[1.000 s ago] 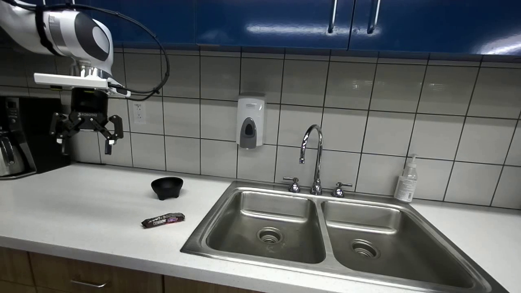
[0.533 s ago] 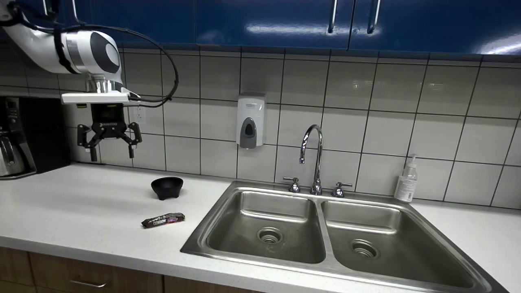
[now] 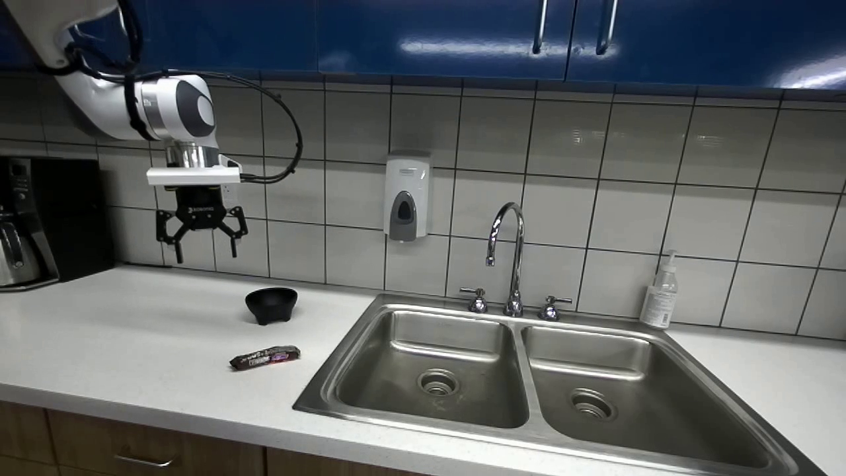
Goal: Place the bowl in the sink
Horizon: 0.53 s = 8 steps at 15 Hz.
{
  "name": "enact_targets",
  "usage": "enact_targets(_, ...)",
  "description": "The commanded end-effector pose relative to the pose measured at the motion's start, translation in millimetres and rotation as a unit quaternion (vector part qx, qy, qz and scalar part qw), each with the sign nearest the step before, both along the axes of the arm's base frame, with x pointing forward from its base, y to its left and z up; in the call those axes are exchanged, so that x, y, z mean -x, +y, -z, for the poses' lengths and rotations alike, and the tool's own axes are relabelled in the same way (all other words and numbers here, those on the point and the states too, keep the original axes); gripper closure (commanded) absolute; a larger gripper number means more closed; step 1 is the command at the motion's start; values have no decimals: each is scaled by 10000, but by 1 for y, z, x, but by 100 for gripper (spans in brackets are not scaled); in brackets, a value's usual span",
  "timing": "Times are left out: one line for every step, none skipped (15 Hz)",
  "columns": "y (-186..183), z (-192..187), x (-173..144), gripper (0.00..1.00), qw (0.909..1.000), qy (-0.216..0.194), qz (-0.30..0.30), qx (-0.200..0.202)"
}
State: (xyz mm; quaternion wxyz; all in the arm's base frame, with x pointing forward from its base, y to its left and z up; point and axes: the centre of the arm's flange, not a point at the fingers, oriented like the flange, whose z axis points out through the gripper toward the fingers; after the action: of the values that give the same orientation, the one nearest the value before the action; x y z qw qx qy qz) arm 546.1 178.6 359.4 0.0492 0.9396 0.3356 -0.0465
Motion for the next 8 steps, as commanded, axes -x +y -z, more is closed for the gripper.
enact_targets(15,16,-41,0,9996,-8,-266,-69)
enact_targets(19,22,-48,0,9996,15,-290,-68)
enact_targets(21,27,-55,0,9995,43,-298,-70)
enact_targets(23,33,-62,0,9995,77,-293,-68)
enact_targets(26,39,-68,0,9996,82,-280,-53)
enact_targets(27,45,-77,0,9996,102,-263,-38)
enact_targets(28,50,-84,0,9997,105,-240,-24)
enact_targets(29,55,-91,0,9997,105,-224,-11)
